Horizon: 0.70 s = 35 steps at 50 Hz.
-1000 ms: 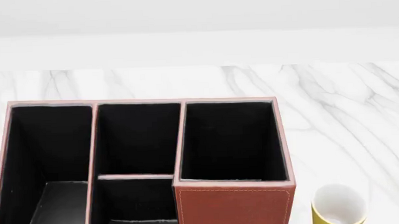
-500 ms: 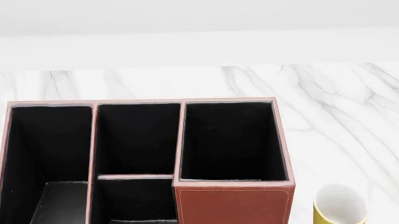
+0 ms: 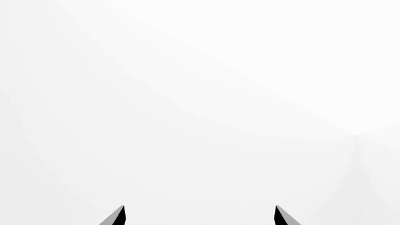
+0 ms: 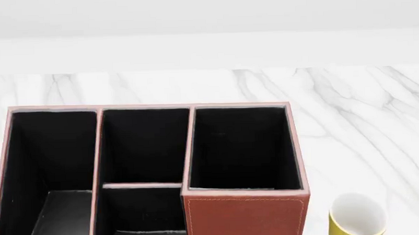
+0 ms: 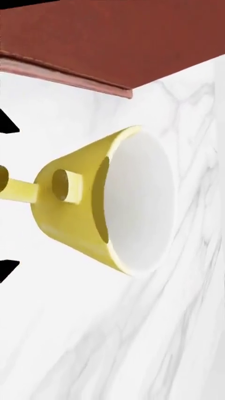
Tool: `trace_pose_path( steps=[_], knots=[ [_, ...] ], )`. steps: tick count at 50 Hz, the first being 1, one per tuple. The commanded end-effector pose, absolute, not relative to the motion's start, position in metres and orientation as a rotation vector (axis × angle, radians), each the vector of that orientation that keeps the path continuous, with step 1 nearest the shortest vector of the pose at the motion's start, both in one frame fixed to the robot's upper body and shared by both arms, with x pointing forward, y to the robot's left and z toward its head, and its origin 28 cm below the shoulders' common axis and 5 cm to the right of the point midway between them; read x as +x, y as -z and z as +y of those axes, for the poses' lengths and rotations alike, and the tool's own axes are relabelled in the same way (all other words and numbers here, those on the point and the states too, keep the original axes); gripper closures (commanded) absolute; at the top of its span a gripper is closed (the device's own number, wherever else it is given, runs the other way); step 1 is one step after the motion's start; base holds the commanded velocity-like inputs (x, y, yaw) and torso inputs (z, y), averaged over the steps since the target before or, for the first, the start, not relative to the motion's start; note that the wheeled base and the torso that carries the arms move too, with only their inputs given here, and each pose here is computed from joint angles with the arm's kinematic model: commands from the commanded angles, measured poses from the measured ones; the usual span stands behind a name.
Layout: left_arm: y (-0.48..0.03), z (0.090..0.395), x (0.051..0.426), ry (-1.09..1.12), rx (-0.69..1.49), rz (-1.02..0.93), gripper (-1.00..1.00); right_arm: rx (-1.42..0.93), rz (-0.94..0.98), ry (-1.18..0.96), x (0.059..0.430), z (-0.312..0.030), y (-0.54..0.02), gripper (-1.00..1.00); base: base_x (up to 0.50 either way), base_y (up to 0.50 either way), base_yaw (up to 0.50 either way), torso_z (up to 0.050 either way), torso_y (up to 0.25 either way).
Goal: Pick up the yellow and white mug and place it to the right of the caddy.
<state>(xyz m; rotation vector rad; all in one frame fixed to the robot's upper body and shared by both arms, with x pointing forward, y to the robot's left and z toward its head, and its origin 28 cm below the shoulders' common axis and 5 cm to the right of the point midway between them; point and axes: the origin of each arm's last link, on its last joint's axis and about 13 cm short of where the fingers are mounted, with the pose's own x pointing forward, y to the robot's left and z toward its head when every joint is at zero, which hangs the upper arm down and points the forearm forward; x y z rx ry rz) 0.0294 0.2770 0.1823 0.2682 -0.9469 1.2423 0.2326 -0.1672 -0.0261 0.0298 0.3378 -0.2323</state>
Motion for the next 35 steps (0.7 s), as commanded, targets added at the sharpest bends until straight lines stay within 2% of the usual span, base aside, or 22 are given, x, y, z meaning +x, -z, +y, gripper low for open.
trace_pose_path(
  steps=[1, 35],
  knots=[
    [-0.183, 0.277, 0.028, -1.21, 0.272, -0.929, -1.0, -0.003, 0.259, 0.254, 0.241, -0.179, 0.022, -1.0, 0.0, 0.0, 0.0, 0.0, 0.0],
    [-0.183, 0.278, 0.027, -1.212, 0.267, -0.931, -1.0, 0.047, 0.105, 0.29, 0.219, -0.178, -0.016, -1.0, 0.0, 0.0, 0.0, 0.0, 0.0]
  ],
)
